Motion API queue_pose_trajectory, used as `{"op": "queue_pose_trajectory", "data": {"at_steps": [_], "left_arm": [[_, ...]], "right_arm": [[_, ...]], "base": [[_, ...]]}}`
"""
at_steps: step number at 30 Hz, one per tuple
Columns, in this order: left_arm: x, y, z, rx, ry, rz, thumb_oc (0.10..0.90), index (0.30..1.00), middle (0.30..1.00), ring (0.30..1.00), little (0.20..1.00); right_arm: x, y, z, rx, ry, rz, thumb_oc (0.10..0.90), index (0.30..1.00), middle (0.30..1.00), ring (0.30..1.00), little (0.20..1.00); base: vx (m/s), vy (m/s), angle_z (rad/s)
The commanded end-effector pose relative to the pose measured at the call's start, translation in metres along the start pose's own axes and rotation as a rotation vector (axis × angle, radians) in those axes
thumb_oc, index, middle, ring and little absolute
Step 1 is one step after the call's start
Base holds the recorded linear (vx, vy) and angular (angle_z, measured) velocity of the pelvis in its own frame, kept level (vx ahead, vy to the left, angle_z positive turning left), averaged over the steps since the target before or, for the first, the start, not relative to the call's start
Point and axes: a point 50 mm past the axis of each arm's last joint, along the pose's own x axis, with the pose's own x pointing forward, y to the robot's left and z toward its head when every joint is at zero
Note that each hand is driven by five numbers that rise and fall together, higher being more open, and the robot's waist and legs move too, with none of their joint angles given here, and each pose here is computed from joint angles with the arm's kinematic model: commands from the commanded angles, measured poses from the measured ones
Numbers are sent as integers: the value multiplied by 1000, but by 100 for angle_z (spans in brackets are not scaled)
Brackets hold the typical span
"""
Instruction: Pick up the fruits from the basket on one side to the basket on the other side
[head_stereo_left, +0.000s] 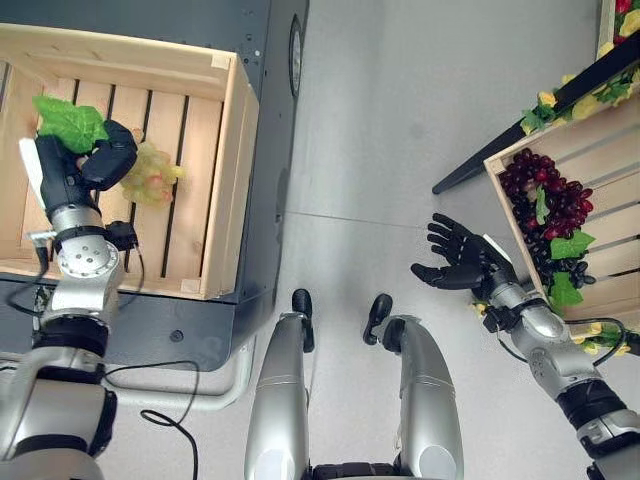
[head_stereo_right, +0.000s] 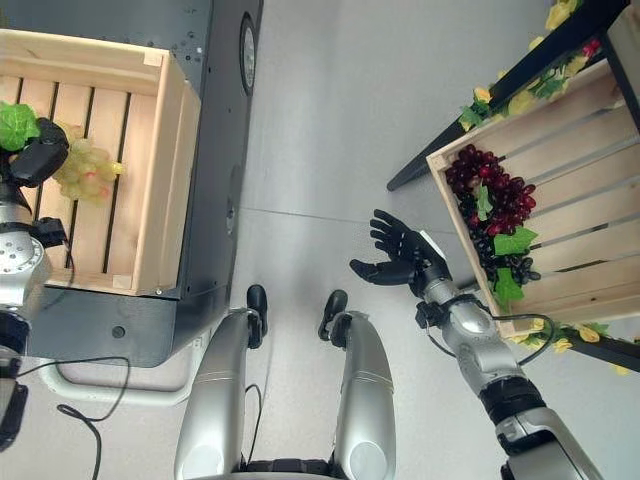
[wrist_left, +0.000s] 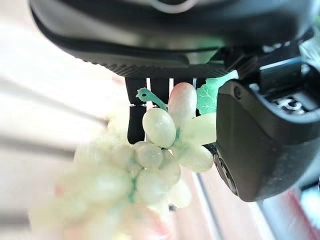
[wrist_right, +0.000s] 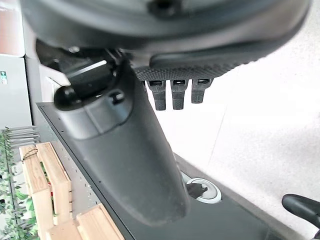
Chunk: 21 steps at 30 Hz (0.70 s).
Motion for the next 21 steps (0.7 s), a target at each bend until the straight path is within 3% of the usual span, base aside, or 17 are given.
{"op": "queue_pose_trajectory", "data": {"at_steps": [1, 6, 21], "left_arm": [[7, 10, 46, -338, -220, 36, 400, 300, 300, 300, 300], [-4, 6, 25, -564, -154, 60, 400, 300, 300, 300, 300], [-24, 13, -6, -752, -73, 111, 400, 300, 300, 300, 300]], "right_arm": [[3, 0, 38, -24, -176, -15, 800, 900, 900, 900, 900], [5, 8, 33, -10, -161, -15, 800, 900, 900, 900, 900], [-2, 18, 8, 51, -108, 0, 800, 900, 900, 900, 900]], "base": [[0, 0, 0], [4, -2, -1], [-9, -20, 0]]}}
